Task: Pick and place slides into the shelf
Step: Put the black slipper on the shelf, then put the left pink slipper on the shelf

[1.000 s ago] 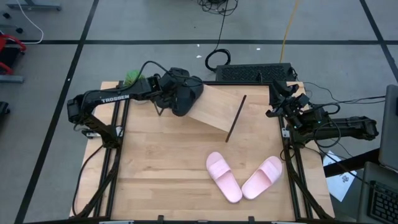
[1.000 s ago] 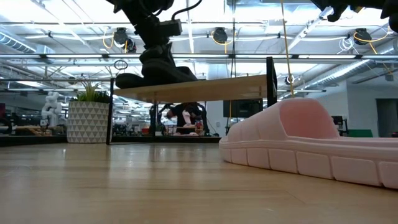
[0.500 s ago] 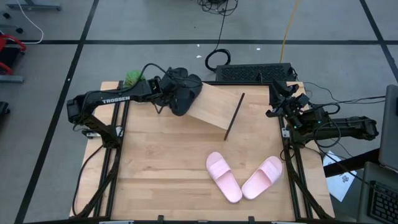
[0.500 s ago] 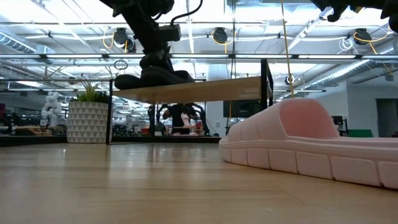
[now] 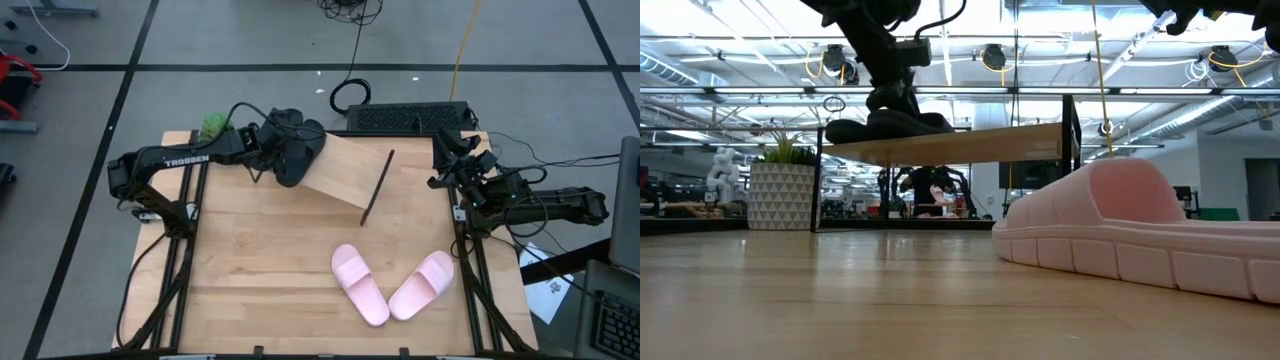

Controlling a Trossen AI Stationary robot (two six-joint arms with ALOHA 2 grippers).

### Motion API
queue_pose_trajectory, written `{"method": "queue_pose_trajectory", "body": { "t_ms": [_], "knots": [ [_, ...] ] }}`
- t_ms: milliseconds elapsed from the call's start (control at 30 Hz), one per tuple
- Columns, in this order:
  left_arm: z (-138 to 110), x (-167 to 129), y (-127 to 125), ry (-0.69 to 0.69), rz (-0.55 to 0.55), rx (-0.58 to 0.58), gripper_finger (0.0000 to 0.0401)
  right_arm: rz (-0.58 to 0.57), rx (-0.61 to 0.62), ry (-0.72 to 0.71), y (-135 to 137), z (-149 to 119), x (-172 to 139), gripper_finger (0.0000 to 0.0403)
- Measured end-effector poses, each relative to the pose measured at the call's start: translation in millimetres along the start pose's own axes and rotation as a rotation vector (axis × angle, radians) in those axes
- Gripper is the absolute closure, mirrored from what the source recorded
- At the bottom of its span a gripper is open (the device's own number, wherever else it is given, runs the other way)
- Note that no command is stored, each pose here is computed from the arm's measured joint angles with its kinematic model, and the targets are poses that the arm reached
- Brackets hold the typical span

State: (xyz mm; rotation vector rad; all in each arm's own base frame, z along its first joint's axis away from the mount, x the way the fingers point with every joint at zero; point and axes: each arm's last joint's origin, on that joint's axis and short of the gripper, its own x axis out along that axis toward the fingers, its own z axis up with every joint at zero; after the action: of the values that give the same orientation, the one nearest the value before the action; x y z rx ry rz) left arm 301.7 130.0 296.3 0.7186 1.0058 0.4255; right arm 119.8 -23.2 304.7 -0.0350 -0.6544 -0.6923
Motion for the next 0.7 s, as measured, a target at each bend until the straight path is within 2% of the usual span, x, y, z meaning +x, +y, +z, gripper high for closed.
{"method": "queue_pose_trajectory", "body": {
  "t_ms": [167,367,633,700],
  "knots": [
    [5,-5,-4,0.012,0.028,0.018,0.0253,0.0,0.0,0.0,0,0,0,0.0282],
    [16,-31,-3,-0.048,0.074,0.029,0.0232,-0.002,-0.002,0.001,0,0,0,0.0282],
    [35,-117,28,-0.211,0.258,-0.064,0.0226,0.003,-0.003,0.005,1,-1,0,0.0282],
    [38,-144,39,-0.253,0.324,-0.139,0.0226,0.012,0.007,0.011,2,-1,1,0.0282]
  ]
}}
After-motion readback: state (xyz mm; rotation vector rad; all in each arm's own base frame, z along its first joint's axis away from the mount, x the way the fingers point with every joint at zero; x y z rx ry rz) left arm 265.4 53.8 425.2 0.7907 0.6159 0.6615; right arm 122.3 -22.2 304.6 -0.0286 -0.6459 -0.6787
